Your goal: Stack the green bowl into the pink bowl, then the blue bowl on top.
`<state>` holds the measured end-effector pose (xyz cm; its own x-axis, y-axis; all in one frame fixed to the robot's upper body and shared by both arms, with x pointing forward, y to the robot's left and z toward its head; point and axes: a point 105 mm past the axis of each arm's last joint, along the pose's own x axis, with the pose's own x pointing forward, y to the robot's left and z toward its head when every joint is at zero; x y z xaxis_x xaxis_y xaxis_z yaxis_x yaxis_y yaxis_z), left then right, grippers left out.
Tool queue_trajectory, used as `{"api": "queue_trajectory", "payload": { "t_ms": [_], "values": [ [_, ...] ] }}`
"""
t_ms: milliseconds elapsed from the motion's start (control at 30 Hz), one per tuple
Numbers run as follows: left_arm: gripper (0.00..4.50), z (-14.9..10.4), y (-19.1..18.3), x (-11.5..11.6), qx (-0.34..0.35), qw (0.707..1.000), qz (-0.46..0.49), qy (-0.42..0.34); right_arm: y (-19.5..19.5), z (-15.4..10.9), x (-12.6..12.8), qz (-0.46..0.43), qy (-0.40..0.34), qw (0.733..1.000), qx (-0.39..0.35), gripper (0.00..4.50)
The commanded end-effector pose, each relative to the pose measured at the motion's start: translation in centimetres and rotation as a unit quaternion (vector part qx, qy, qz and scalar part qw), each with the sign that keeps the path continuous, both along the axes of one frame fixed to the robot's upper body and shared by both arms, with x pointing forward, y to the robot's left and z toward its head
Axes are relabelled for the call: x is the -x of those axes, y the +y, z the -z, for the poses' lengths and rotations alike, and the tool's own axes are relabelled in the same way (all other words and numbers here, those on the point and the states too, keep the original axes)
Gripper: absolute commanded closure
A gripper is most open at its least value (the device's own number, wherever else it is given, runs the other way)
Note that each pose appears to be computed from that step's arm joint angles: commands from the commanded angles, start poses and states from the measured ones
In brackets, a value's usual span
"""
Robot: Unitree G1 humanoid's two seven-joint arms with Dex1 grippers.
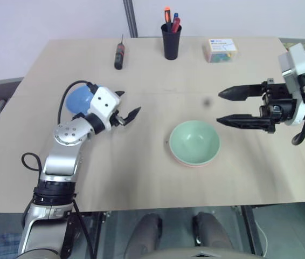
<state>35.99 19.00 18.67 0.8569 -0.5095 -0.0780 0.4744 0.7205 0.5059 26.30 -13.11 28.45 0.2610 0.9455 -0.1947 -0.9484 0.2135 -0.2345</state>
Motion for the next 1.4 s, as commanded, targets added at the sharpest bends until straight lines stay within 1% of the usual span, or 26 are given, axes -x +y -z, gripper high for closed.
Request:
{"api": "queue_trajectory", "payload": {
  "t_ms": [33,200,300,400,467,600,700,833,967,1300,1400],
  "values": [
    [0.68,-1.4,1.6,0.0,-0.03,0.999,-0.019,-0.011,-0.8,-1.6,0.0,0.006,-0.043,0.999,-0.011,1.1],
    [0.68,-1.9,5.2,-0.5,-0.068,0.996,-0.063,-0.008,-1.0,-1.5,-0.5,0.009,-0.056,0.998,-0.027,1.1],
    [0.68,-2.4,6.4,-0.7,-0.079,0.994,-0.076,-0.014,-0.9,-0.5,-0.8,0.01,-0.055,0.998,-0.024,1.1],
    [0.68,-2.4,7.8,-1.0,-0.115,0.989,-0.088,-0.015,-1.1,0.4,-1.3,0.019,-0.046,0.999,-0.02,1.1],
    [0.68,-2.5,8.3,-1.2,-0.114,0.989,-0.093,-0.013,-1.4,1.3,-1.8,0.031,-0.04,0.999,-0.008,1.1],
    [0.68,-2.1,8.7,-1.6,-0.127,0.988,-0.091,-0.007,-1.8,2.7,-2.3,0.044,-0.033,0.999,0.004,1.1],
    [0.68,-1.4,8.9,-1.8,-0.133,0.987,-0.085,0.008,-2.1,3.4,-2.6,0.053,-0.027,0.998,0.006,1.1],
    [0.68,0.1,8.8,-1.9,-0.143,0.987,-0.07,0.036,-2.8,4.5,-3.8,0.086,-0.023,0.996,0.002,1.1],
    [0.68,0.7,8.5,-2.0,-0.143,0.987,-0.059,0.047,-3.2,5.5,-4.1,0.096,-0.023,0.995,0.003,1.1],
    [0.68,1.1,8.5,-2.5,-0.148,0.985,-0.065,0.064,-3.4,5.7,-4.1,0.1,-0.027,0.995,-0.002,1.1],
    [1.42,1.2,8.6,-2.5,-0.147,0.984,-0.068,0.069,-3.4,5.6,-4.1,0.099,-0.028,0.995,-0.003,1.04]
  ]
}}
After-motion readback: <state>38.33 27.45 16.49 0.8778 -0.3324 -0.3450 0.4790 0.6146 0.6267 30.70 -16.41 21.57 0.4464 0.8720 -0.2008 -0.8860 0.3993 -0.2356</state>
